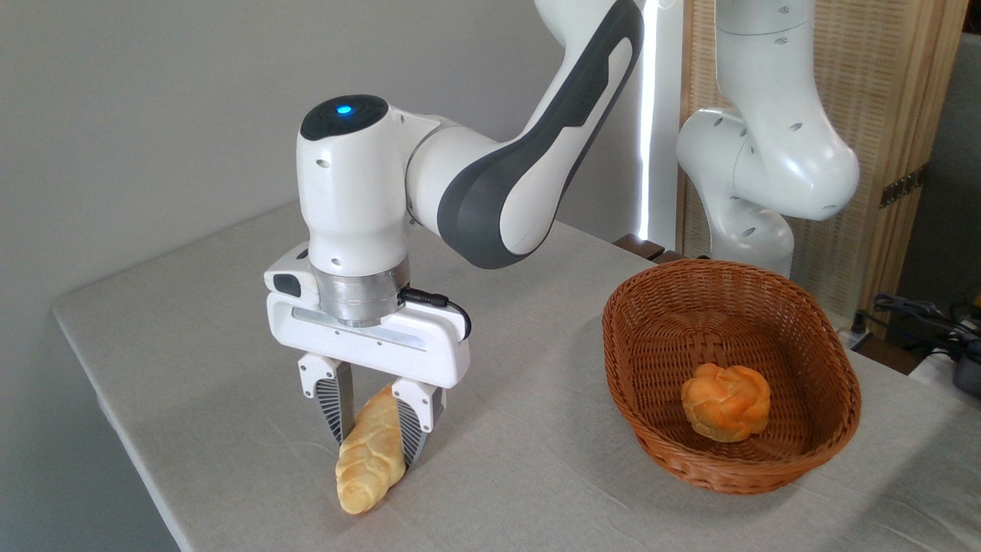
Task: Put bread into the basket
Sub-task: 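Close the gripper around the middle of the braided loaf, then lift the held loaf and carry it over the wicker basket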
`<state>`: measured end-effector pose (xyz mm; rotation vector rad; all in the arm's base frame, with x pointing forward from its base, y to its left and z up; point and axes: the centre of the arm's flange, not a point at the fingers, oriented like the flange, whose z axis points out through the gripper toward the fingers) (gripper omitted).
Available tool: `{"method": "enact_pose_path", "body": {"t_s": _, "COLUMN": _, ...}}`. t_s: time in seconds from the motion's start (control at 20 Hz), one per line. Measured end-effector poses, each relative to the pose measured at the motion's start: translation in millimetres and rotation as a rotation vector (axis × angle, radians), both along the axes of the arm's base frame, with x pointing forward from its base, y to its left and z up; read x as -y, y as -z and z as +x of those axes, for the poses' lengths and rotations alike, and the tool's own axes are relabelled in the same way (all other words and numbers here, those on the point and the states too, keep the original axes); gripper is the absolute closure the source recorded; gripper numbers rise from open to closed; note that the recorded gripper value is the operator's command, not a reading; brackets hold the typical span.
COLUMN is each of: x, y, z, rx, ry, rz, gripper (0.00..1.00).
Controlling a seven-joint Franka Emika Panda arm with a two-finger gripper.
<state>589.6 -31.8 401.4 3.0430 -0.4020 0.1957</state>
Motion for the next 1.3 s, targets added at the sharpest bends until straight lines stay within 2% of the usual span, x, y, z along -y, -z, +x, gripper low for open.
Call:
{"method": "enact_pose_path", "body": {"t_s": 0.05, "x": 0.2, "y": 0.0, "z": 0.0, "rx": 0.001, "ry": 0.012, "rz": 0.001, "gripper": 0.83}}
{"method": "enact_pose_path", "body": {"t_s": 0.75, "x": 0.8, "y": -2.4, "z": -1.1, "rx": -0.002, "ry": 0.103, "rz": 0.010, "gripper": 0.82}}
{"method": "enact_pose_path", "body": {"t_s": 0.95, "x": 1.4, "y": -15.5, "z": -7.3, "rx": -0.043, "ry": 0.140, "rz": 0.008, "gripper": 0.81}}
{"method": "enact_pose_path", "body": {"t_s": 1.1, "x": 1.8, "y": -50.6, "z": -13.7, "rx": -0.090, "ry": 0.210, "rz": 0.005, "gripper": 0.76}}
{"method": "enact_pose_path", "body": {"t_s": 1.3, "x": -8.8, "y": -145.1, "z": -37.0, "rx": -0.110, "ry": 0.374, "rz": 0.002, "gripper": 0.74}}
